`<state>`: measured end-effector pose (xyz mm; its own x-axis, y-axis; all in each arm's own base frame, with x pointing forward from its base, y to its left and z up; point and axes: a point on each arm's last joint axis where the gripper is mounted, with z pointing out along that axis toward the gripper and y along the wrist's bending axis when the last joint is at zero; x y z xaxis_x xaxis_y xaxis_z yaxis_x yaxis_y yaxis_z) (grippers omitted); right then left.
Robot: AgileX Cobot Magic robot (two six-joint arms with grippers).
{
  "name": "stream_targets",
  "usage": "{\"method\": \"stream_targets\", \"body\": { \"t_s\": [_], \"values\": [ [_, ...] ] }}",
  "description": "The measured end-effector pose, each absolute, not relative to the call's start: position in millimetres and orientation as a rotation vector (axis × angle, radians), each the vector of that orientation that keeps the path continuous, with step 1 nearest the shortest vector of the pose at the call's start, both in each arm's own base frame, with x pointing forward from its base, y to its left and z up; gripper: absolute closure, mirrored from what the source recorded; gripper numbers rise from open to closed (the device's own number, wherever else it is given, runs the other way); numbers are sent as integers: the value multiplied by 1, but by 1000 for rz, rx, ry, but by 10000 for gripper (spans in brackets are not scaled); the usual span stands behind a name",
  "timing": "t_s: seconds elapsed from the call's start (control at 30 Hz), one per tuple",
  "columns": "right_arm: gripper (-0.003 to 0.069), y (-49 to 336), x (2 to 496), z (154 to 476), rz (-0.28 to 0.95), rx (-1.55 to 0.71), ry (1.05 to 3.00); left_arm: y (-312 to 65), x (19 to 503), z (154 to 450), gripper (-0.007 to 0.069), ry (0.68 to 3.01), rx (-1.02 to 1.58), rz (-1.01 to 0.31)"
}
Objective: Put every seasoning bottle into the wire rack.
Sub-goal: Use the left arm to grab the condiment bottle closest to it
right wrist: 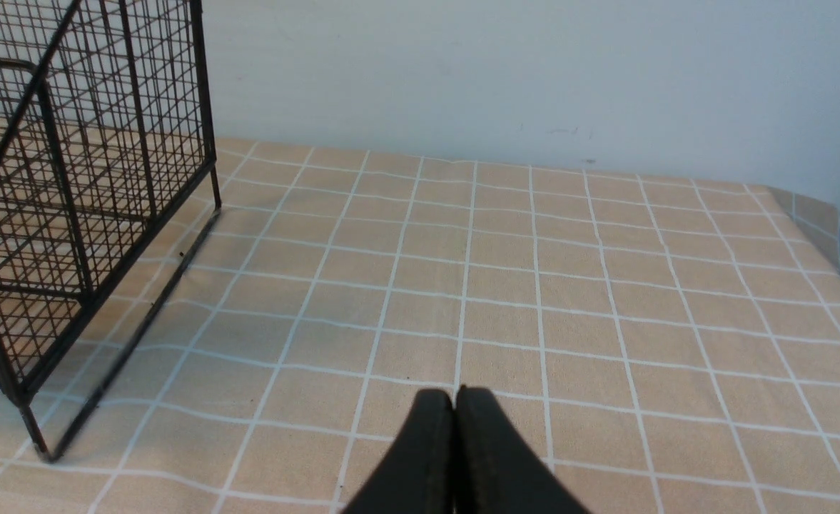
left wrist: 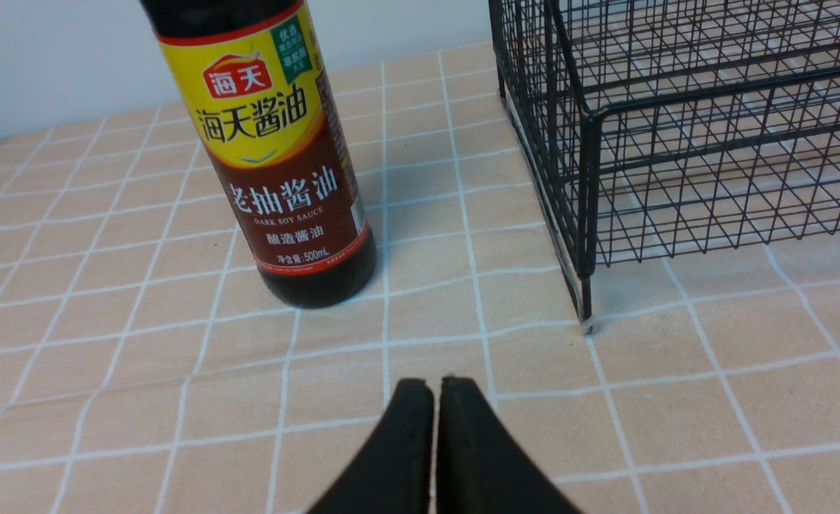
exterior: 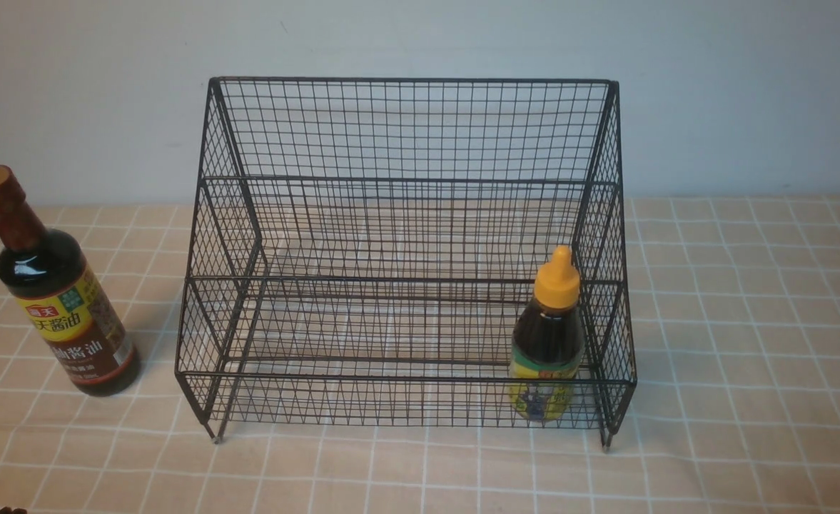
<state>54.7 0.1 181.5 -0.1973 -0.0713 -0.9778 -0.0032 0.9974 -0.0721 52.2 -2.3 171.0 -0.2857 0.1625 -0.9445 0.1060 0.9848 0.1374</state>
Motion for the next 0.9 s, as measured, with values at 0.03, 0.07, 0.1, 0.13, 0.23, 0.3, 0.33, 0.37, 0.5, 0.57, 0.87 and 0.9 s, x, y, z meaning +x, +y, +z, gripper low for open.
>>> {"method": "stream_targets", "body": {
  "t_s": [0.03, 0.07, 0.1, 0.13, 0.23, 0.3, 0.33, 0.37, 0.5, 0.57, 0.87, 0.9],
  "values": [
    [673, 0, 55, 181, -61, -55, 1769, -2, 52, 171, 632, 1864, 195, 56],
    [673, 0, 55, 181, -61, -55, 1769, -2, 52, 171, 632, 1863, 199, 62],
    [673, 0, 55, 181, -61, -55, 1769, -2, 52, 171, 632, 1863, 197, 64],
    [673, 0, 55, 181, -61, -55, 1769, -3, 53, 173, 632, 1835, 176, 35],
    [673, 0, 55, 181, -61, -55, 1769, -5, 55, 183, 632, 1729, 84, -68],
    [673, 0, 55, 181, -61, -55, 1769, -6, 56, 193, 632, 1612, 35, -119],
    [673, 0, 55, 181, -61, -55, 1769, -6, 56, 199, 632, 1548, 15, -136],
    [673, 0, 55, 181, -61, -55, 1769, -5, 56, 205, 632, 1483, 6, -142],
    [673, 0, 55, 181, -61, -55, 1769, -2, 51, 229, 632, 1216, -22, -147],
    [673, 0, 55, 181, -61, -55, 1769, -1, 48, 237, 632, 1127, -33, -149],
    [673, 0, 55, 181, -61, -55, 1769, -2, 89, 263, 632, 1353, -100, -161],
    [673, 0, 55, 181, -61, -55, 1769, -4, 103, 270, 632, 1421, -99, -160]
  ]
}}
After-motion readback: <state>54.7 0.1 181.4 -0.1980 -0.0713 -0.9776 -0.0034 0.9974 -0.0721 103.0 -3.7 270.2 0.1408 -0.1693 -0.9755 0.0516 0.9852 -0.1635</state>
